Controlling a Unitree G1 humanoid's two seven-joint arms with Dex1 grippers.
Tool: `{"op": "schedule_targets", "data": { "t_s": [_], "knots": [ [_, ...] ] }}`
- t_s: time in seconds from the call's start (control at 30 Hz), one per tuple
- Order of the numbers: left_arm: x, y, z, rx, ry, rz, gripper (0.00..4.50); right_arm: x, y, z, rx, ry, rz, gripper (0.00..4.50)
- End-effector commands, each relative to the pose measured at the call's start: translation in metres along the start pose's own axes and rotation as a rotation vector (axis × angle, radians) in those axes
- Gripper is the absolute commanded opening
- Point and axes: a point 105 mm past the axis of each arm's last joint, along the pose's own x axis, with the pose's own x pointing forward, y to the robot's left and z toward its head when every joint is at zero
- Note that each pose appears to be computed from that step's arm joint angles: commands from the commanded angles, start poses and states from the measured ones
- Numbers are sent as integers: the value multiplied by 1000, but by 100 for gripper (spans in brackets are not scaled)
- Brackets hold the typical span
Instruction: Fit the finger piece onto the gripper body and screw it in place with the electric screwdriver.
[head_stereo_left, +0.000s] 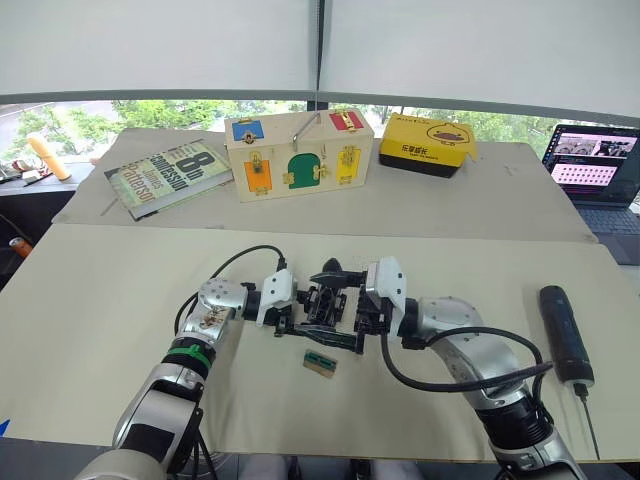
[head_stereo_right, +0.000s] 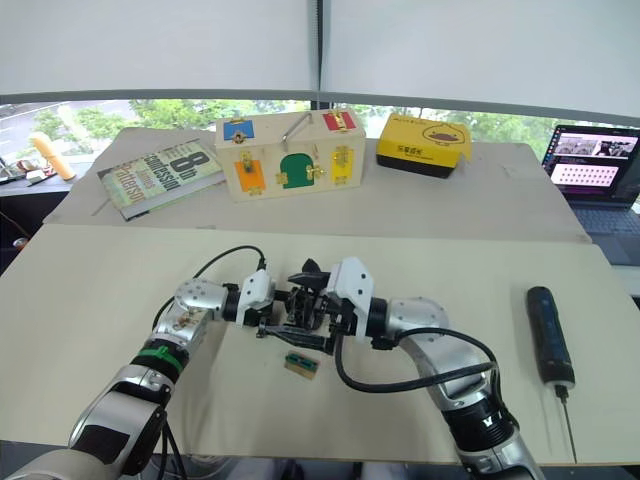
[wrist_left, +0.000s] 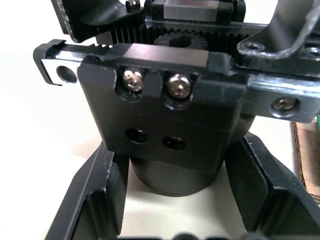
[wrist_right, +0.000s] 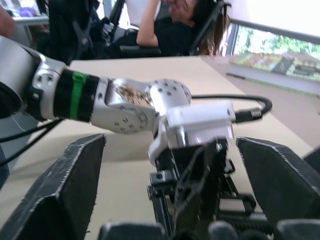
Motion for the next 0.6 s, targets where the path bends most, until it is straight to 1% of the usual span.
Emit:
{"op": "schedule_targets", "data": {
  "t_s": [0.03,0.07,0.1,0.13,0.17,0.27,0.4,0.47,0.6],
  "knots": [
    [-2,-3,-17,-98,41,34,228,-5,-2,23,-67,-112,1,449],
    [-2,-3,-17,-103,39,40,329,-5,-2,26,-76,-130,5,450],
    [-3,-2,-17,-89,45,51,357,-6,-1,31,-90,-156,12,450],
    [-4,-2,-18,-76,50,56,410,-7,-1,34,-99,-173,17,450],
    [-7,-3,-16,-66,41,50,443,-7,-1,43,-135,-199,26,450],
    [-21,-3,-15,-50,44,65,443,-11,-1,61,-173,-240,36,450],
    [-43,-3,-14,-55,45,111,443,-26,0,72,-150,-233,36,450],
    [-63,-6,-13,-62,40,136,443,-42,0,75,-138,-204,-5,450],
    [-97,-7,5,-53,-41,197,443,-78,-4,79,-151,-127,-169,450]
  ]
}}
